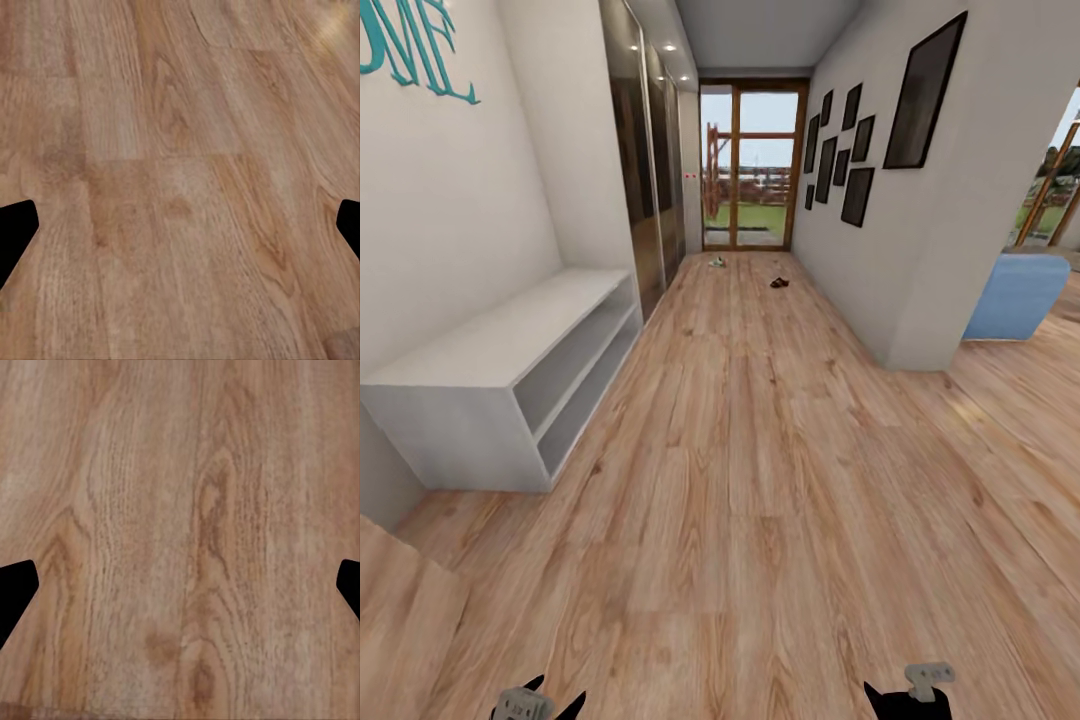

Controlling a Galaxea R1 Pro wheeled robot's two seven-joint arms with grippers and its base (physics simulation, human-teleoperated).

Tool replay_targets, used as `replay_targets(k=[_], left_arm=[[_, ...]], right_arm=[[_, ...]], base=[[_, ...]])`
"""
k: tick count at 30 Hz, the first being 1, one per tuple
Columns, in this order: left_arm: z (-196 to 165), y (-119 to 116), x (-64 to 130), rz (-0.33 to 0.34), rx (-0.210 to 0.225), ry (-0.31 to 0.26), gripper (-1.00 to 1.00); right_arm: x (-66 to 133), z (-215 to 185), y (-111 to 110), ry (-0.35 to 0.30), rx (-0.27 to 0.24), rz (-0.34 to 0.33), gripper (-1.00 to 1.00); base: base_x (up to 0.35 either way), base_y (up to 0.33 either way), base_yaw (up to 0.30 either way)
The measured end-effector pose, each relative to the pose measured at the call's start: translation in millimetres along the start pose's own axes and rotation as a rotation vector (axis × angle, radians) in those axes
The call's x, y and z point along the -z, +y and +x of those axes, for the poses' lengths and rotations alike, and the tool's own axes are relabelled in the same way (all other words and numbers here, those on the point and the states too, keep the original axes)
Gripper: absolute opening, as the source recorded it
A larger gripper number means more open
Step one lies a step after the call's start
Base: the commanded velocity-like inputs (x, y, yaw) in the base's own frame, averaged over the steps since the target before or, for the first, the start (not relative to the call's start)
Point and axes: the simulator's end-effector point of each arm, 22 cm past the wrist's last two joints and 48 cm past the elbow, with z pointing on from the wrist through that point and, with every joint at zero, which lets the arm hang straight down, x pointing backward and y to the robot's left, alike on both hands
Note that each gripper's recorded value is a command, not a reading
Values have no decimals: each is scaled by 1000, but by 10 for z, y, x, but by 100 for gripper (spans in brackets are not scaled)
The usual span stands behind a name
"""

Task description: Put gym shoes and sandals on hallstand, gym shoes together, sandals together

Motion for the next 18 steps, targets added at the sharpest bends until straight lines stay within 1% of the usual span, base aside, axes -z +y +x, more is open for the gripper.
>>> replay_targets(k=[18], left_arm=[[-110, -7, 4, 1, -9, -24, 100]], right_arm=[[26, -122, 3, -26, 2, 0, 100]], base=[[337, 0, 0]])
